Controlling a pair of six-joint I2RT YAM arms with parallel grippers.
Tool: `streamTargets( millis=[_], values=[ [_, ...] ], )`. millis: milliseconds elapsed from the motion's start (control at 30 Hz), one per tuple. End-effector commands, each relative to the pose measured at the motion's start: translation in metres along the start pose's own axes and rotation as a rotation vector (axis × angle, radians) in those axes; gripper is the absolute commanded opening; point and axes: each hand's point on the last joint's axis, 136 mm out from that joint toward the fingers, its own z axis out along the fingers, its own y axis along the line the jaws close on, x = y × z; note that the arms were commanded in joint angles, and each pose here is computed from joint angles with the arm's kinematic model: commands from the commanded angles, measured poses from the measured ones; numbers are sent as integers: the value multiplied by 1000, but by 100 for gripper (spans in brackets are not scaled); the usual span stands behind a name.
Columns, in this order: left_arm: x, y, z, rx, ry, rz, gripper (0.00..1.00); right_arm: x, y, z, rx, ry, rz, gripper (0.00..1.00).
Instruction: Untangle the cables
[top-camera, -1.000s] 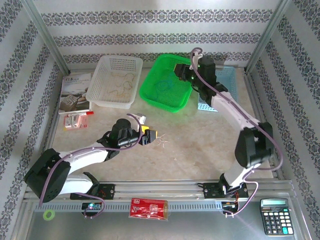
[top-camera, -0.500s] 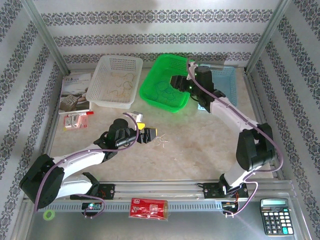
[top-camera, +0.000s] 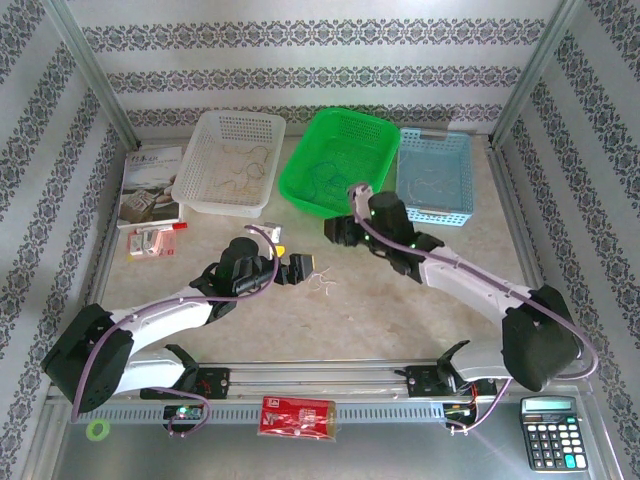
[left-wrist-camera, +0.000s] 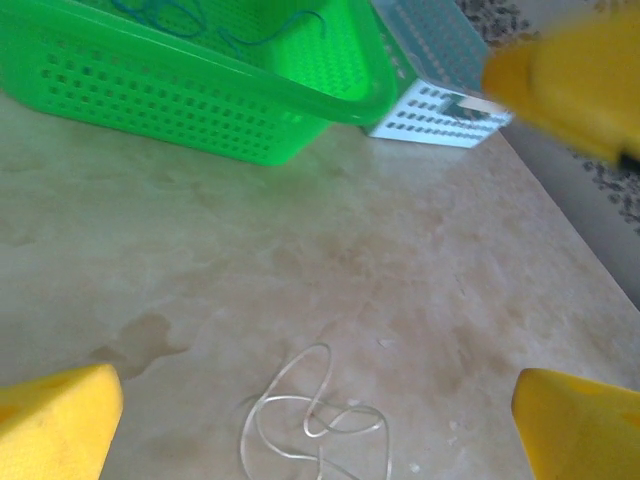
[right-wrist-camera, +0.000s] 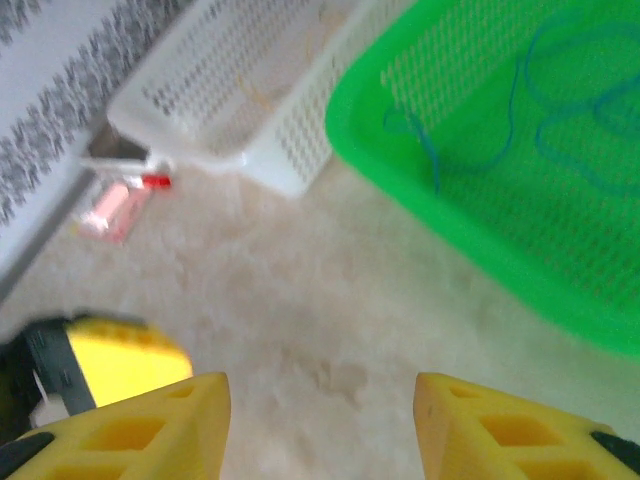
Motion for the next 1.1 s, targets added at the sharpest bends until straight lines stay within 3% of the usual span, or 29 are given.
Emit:
streamTargets(
  millis=[0, 133, 300, 867, 967, 1067],
  values=[
    [-9, 18, -7, -129, -51, -53, 100, 36, -6, -1, 55, 49, -21, 53],
    [-10, 32, -14, -205, -50, -85, 100, 78, -10, -1, 83, 130, -22, 54],
    [-11, 25, -13, -168, -27, -76, 100, 114, -16, 3, 104, 214, -19, 55],
    [-5, 19, -5, -130, 12, -77, 100, 153, -12, 23, 84, 327, 19, 59],
    [-6, 18, -4, -125, 15, -76, 100, 160, -16, 26, 91, 344, 22, 47],
    [-7, 15, -2, -116, 19, -76, 100, 162, -16, 27, 88, 352, 17, 24]
  ],
)
